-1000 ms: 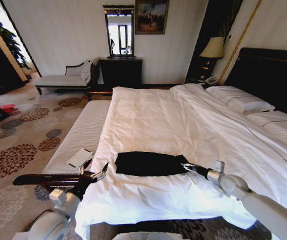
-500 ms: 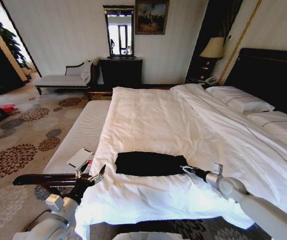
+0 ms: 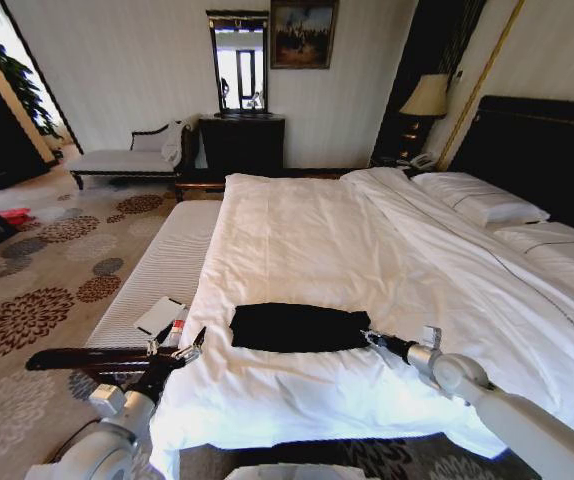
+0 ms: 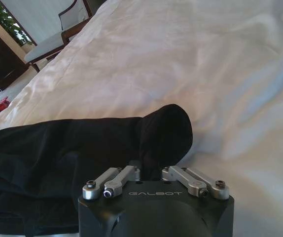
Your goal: Fold the clothes on the bed.
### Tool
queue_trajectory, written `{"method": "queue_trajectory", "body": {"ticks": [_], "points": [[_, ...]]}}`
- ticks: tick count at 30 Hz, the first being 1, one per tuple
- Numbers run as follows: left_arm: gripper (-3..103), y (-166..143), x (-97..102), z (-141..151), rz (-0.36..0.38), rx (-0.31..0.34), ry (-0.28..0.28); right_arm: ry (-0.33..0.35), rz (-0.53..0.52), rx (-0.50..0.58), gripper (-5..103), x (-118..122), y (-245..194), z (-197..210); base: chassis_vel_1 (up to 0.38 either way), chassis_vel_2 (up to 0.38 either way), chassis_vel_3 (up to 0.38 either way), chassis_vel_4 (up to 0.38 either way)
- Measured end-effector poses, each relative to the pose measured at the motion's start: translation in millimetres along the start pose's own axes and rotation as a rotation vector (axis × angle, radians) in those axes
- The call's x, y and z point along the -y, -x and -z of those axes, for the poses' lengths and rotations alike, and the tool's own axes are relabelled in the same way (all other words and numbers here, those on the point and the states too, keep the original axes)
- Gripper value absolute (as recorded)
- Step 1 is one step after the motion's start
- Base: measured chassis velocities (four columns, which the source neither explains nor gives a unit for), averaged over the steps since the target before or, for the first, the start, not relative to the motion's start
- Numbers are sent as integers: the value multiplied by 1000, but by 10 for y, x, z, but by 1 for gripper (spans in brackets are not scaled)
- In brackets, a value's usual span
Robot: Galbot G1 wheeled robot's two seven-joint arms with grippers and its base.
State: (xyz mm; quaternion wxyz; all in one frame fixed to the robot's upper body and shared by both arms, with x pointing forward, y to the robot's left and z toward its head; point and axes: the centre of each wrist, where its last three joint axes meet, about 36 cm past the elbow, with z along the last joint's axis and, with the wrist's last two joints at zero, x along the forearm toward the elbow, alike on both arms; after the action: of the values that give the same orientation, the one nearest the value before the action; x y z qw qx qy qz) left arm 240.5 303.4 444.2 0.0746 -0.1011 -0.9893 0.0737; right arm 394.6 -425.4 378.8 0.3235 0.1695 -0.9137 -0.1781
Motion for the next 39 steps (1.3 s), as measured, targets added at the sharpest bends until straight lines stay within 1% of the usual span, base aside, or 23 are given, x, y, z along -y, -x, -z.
{"method": "queue_trajectory", "body": {"ticks": [1, 2, 3, 4, 12, 16, 20, 21, 24, 25, 28, 30, 31, 32, 33, 34, 36, 37, 38, 39], "points": [[100, 5, 3, -2, -1, 0, -1, -1, 1, 0, 13, -3, -1, -1, 0, 0, 0, 0], [100, 5, 3, -2, -1, 0, -1, -1, 1, 0, 13, -3, -1, -1, 0, 0, 0, 0], [100, 16, 5, -5, -1, 1, -1, -1, 2, 0, 8, -9, -1, -4, 0, 0, 0, 0], [100, 19, 2, -6, 0, 1, 0, -2, 2, 1, 5, -13, 0, -7, 0, 0, 0, 0], [100, 22, -14, -10, 4, -1, 3, -9, 7, 6, 5, -38, -1, 4, 0, 0, 0, 0], [100, 22, -6, -17, 5, 0, 0, -30, 6, 23, 5, -48, -19, 76, 0, 0, 0, 0], [100, 45, -8, -19, 4, 6, 0, -71, -6, 67, 5, -25, -125, 316, 0, 0, 0, 0], [100, 45, -8, -19, 4, 6, 0, -71, -6, 67, 5, -25, -125, 316, 0, 0, 0, 0], [100, 65, -6, -14, 1, 11, 0, -98, -17, 94, 5, 17, -209, 492, 0, 0, 0, 0], [100, 80, 2, -10, -2, 14, -1, -113, -27, 108, 5, 52, -259, 583, 0, 0, 0, 0], [100, 96, 10, -5, -5, 19, -2, -125, -39, 120, 5, 96, -309, 662, 0, 0, 0, 0], [100, 115, 29, -6, -9, 22, -6, -133, -66, 137, 5, 202, -388, 743, 0, 0, 0, 0], [100, 115, 29, -6, -9, 22, -6, -133, -66, 137, 5, 202, -388, 743, 0, 0, 0, 0], [100, 120, 34, -5, -10, 23, -7, -134, -75, 142, 5, 244, -415, 765, 0, 0, 0, 0], [100, 128, 44, -7, -14, 24, -9, -136, -98, 150, 5, 338, -471, 800, 0, 0, 0, 0], [100, 128, 44, -7, -14, 24, -9, -136, -98, 150, 5, 338, -471, 800, 0, 0, 0, 0], [100, 142, 51, -5, -16, 26, -9, -138, -121, 154, 5, 436, -529, 828, 0, 0, 0, 0], [100, 157, 58, 1, -18, 30, -10, -143, -147, 159, 5, 561, -602, 866, 0, 0, 0, 0], [100, 157, 58, 1, -18, 30, -10, -143, -147, 159, 5, 561, -602, 866, 0, 0, 0, 0], [100, 163, 61, 4, -18, 31, -10, -144, -162, 162, 5, 632, -640, 886, 0, 0, 0, 0]]}}
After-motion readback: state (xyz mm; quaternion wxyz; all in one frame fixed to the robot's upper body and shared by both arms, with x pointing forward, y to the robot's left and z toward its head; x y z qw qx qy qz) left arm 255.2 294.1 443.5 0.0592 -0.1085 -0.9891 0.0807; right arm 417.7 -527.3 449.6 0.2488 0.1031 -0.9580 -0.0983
